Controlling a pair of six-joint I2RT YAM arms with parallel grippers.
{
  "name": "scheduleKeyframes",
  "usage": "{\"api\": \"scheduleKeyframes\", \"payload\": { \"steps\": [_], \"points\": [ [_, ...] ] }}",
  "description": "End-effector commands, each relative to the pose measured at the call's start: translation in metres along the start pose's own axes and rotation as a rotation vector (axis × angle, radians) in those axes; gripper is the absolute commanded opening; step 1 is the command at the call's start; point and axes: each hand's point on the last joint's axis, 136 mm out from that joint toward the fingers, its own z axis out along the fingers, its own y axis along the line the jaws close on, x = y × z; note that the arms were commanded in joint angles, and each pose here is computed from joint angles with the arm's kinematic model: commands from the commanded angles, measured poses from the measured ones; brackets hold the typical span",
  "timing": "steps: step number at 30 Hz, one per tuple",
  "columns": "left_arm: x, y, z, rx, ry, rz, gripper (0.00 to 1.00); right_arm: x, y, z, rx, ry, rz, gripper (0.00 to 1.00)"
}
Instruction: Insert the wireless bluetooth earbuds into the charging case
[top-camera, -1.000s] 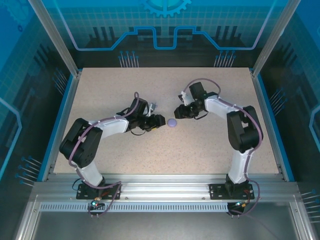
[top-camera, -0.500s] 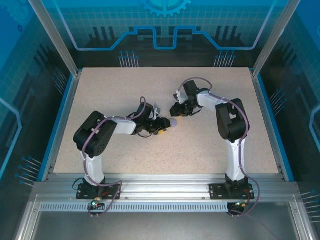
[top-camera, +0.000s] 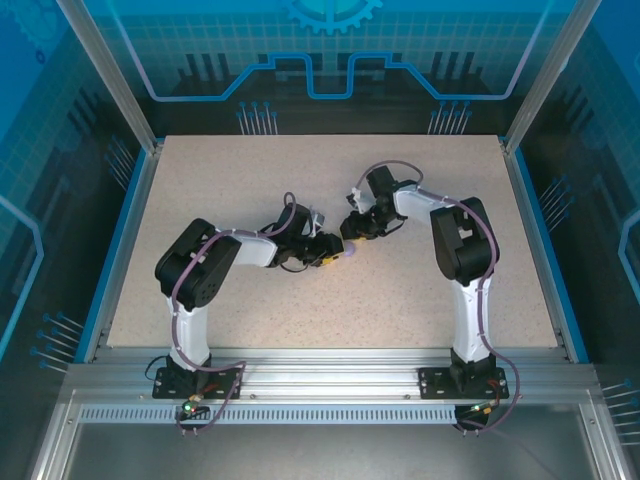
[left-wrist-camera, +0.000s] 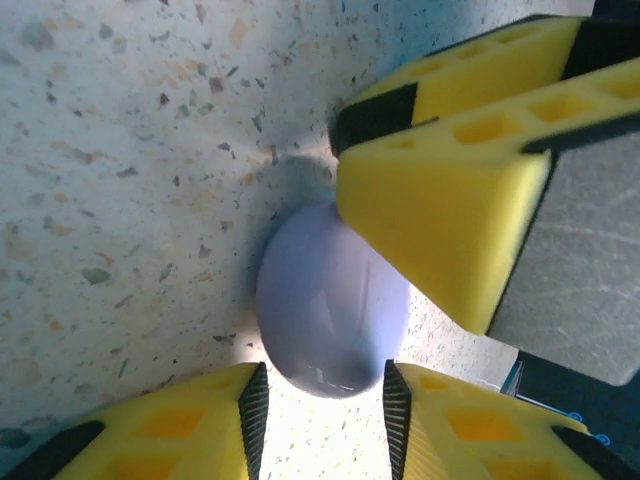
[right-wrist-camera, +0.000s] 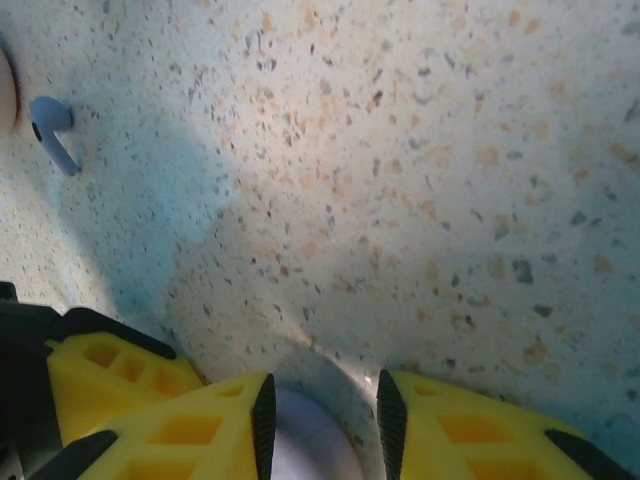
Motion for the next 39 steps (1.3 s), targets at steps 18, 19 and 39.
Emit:
{"api": "scheduleKeyframes", "payload": {
  "steps": [18, 19, 39],
  "points": [
    [0.000, 0.010, -0.006, -0.087, -0.021, 0.046, 0.40, 0.029, 0.007, -0.034, 0.085, -0.016, 0.021, 0.39],
    [0.000, 0.008, -0.008, -0.088, -0.023, 0.053, 0.42, 0.028, 0.007, -0.036, 0.083, -0.023, 0.018, 0.39],
    [0.030, -0.009, -0.002, 0.068, 0.032, 0.002, 0.51, 0.045, 0.009, -0.025, 0.016, 0.016, 0.043, 0.37]
  ]
}}
